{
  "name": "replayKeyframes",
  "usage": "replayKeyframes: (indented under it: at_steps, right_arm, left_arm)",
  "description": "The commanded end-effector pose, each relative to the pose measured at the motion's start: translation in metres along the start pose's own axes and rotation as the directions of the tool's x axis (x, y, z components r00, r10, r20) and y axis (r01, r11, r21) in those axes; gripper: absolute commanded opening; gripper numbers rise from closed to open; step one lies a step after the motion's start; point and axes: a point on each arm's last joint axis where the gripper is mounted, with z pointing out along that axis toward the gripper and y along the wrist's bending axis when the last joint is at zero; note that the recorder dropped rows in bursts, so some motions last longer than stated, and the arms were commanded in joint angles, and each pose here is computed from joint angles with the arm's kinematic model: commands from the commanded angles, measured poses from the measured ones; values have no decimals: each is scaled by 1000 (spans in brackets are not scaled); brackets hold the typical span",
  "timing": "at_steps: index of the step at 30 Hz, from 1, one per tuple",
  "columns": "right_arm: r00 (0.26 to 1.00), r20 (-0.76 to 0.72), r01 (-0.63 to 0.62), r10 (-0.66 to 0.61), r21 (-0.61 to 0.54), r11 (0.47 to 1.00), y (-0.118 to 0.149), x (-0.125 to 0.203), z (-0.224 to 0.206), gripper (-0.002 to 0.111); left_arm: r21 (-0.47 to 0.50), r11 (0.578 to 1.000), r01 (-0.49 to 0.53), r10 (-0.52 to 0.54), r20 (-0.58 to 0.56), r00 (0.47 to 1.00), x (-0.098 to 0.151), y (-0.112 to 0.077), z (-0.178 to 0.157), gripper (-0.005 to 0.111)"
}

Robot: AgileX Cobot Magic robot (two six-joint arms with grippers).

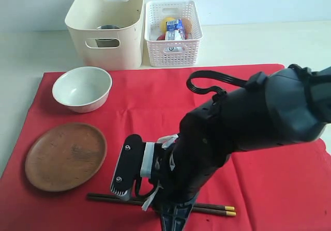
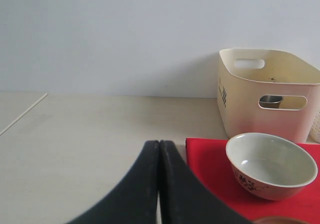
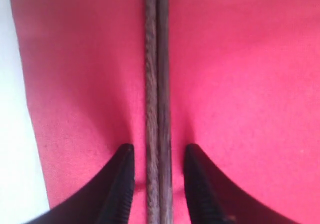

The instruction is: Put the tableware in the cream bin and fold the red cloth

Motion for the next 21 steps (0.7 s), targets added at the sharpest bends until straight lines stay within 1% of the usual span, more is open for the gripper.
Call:
replayKeyframes:
  at_steps: [1,3,5,6,10,21]
  right_arm:
    - [997,-75,0,1,7,1000,-1,8,0,34]
    - [997,-74,-1,1,6,1000,-1,7,0,32]
    - [997,-82,-1,1,1,1000,-1,8,0,26]
    - [996,-86,-6,6,-5,1000,0,9,0,19]
    - [996,-90,-3,2,-9,1000,1,8,0,1]
    - [993,-119,-6,3,-28,1000,3,11,0,0]
  left_arm:
    - [-2,1000,5,-5,7,1000,-1,0,0,0]
    - [-2,1000,5,-5,7,1000,-1,0,0,0]
    - [-2,1000,5,-5,7,1000,-1,0,0,0]
    - [-2,1000,5,-5,7,1000,-1,0,0,0]
    - [-2,1000,5,-5,7,1000,-1,0,0,0]
    - [-2,1000,5,-5,7,1000,-1,0,0,0]
